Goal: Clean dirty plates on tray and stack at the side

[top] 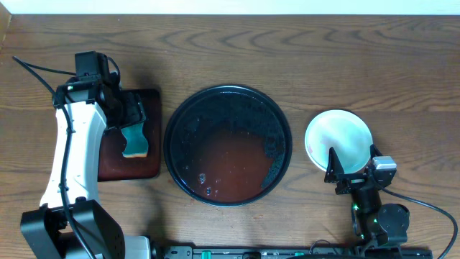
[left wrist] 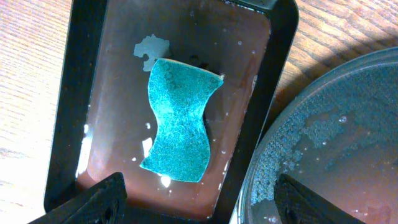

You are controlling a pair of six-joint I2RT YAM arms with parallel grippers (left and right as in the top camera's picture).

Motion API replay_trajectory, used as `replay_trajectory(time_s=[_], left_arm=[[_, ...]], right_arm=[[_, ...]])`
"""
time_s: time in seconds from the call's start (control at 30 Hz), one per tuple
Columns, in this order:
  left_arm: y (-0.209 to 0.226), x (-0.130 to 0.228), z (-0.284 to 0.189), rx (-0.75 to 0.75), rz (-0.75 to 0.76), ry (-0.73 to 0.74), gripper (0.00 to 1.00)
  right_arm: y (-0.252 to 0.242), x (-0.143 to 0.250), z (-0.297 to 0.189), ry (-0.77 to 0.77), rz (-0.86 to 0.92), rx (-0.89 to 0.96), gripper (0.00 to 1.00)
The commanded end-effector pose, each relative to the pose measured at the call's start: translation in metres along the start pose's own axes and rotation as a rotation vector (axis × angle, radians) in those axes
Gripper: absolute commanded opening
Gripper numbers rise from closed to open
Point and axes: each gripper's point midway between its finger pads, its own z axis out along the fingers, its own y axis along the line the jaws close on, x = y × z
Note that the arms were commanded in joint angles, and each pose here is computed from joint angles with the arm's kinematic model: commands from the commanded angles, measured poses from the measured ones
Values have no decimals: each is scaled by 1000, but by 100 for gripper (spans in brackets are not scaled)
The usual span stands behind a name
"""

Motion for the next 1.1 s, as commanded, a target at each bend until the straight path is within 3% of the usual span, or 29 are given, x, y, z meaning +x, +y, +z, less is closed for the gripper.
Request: replay_trajectory(time_s=[0.0,0.27,0.6,0.67,0.83,1.07], left_arm=[[1,-3,-2,-2,3,-6,77],[-2,-9,-59,26,7,-182,77],[2,20,-178,104,18,-727,77],[-1,31,-182,136,42,-831,77],[-30,60,-170,233,279,-1055,77],[-32,76,-116,257,301,-1204,77]], right_arm=[[2,0,0,-4,-1,-12,99],[2,0,0,-4,-1,-12,99],[2,0,0,-4,-1,-12,99],[2,0,0,-4,-1,-12,99],[2,0,0,-4,-1,-12,99],[2,0,0,-4,-1,-12,99]])
